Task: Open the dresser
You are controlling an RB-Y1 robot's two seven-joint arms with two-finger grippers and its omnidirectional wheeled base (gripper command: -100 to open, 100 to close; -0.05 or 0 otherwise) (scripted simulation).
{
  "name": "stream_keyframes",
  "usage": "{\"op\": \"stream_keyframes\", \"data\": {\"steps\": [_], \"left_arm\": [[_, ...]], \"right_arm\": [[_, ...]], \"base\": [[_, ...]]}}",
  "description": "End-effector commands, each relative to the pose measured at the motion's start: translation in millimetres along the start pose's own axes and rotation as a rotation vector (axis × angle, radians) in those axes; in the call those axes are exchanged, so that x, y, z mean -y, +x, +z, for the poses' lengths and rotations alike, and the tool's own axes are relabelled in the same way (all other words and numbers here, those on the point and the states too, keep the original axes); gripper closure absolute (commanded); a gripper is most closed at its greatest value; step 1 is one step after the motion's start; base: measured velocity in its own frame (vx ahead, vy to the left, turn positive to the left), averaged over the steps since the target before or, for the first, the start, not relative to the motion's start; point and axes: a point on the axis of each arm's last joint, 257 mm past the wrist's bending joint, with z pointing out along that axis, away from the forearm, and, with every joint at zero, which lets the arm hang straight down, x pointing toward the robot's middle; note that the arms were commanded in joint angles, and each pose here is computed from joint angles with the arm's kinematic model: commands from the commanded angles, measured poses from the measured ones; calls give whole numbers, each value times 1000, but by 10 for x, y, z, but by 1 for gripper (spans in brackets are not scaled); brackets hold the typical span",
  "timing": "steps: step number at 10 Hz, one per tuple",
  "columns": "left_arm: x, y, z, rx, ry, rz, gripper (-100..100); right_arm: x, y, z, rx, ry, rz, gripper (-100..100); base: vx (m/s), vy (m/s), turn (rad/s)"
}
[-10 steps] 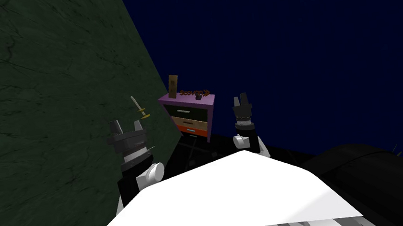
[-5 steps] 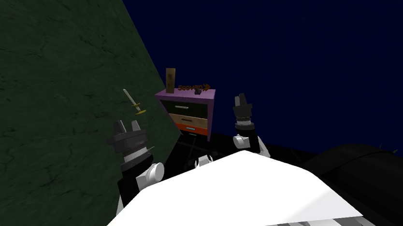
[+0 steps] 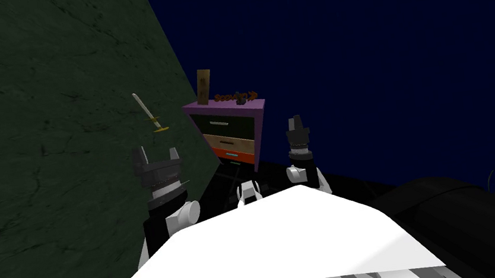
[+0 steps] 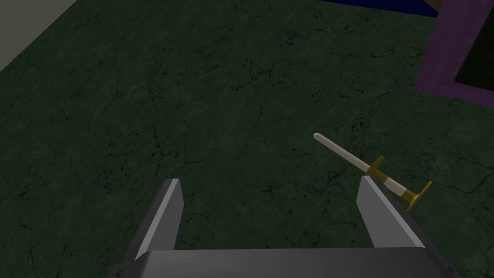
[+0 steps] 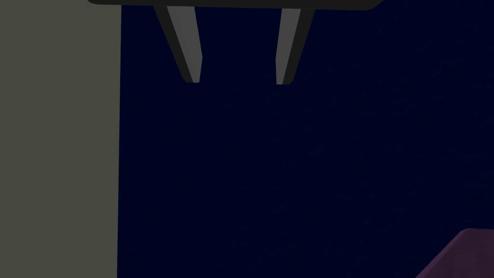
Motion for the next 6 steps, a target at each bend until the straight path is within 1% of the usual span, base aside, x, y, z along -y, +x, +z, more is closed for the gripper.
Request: {"op": "stream_keyframes", "data": {"steps": [1,3,6], "left_arm": [[-82,80,21,-54,-40,15,-100],[-165,124,46,-82,-75,21,-100],[-306,171,82,-107,-134,22,-100]], "right_arm": [[0,0,0,0,0,0,0],[0,0,0,0,0,0,0],[0,0,0,0,0,0,0]], "base": [[26,7,-61],[32,9,-104],[41,12,-93]]}}
